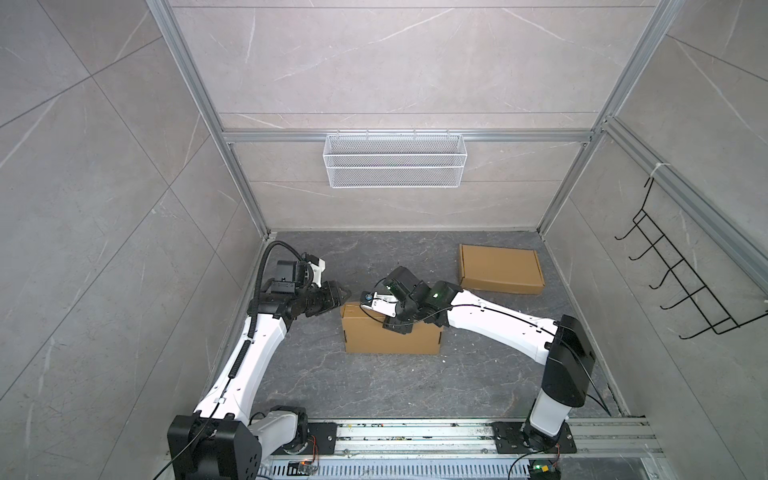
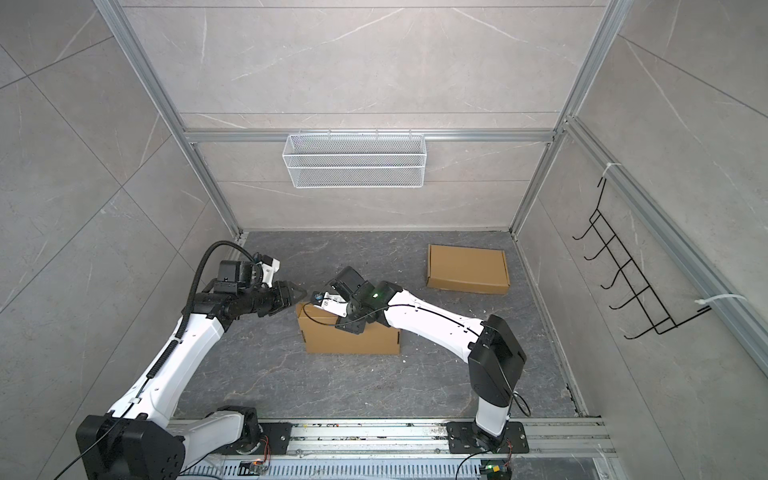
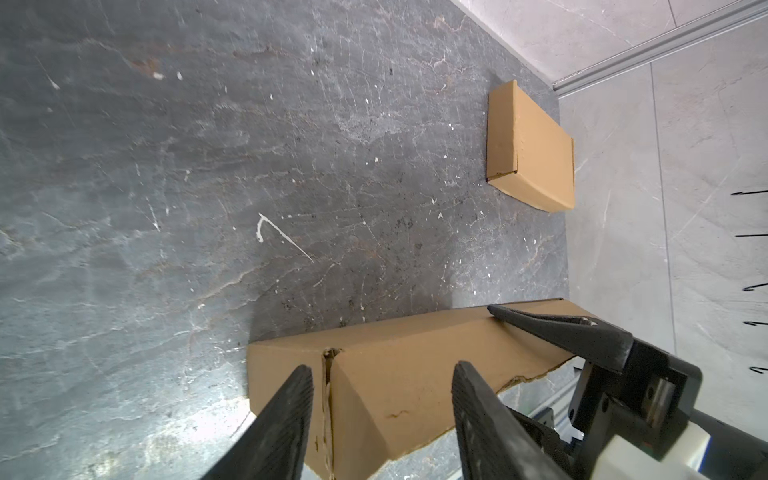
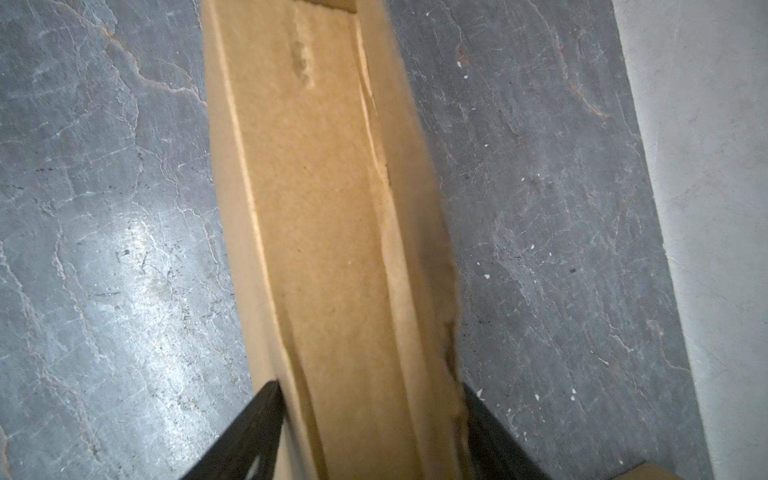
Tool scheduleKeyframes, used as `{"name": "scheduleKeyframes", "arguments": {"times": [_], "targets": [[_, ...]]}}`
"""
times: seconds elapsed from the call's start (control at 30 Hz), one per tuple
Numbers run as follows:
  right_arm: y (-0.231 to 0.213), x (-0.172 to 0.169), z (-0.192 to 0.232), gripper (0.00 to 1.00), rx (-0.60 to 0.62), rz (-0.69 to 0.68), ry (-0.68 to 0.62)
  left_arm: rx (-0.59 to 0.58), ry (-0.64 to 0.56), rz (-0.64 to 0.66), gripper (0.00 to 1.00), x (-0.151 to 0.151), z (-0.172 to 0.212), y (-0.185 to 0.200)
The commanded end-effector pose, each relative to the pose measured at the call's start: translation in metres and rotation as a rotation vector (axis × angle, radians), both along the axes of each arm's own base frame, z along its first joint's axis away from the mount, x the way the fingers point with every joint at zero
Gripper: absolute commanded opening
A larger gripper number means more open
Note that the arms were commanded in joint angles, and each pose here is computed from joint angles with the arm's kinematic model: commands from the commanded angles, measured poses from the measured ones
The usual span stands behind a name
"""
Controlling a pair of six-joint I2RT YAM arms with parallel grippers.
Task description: Fold the paper box
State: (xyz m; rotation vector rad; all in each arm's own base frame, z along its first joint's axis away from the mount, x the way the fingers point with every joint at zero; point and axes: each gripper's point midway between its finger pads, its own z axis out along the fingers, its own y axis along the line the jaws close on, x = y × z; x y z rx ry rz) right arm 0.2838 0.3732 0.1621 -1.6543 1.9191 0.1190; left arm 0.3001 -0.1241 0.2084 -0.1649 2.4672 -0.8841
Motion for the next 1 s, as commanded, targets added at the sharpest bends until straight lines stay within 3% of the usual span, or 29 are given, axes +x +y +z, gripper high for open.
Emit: {"name": "scheduleKeyframes", "arguments": {"times": [0.0,0.4,0.97], "targets": [[-0.012,-0.003,-0.024,0.64,-0.071,-0.039,0.024,-0.059,-0.019,-0.003,0.53,0.002,0.008,-0.006],[-0.013,-0.002,-0.025,0.63,-0.079,-0.054,0.014,-0.051,0.049,0.021,0.26,-0.018,-0.019,-0.002],[-0.015,0.0,-0.029,0.64,-0.051,-0.097,-0.083,0.011,0.108,0.052,0.22,-0.036,-0.044,0.009]]}}
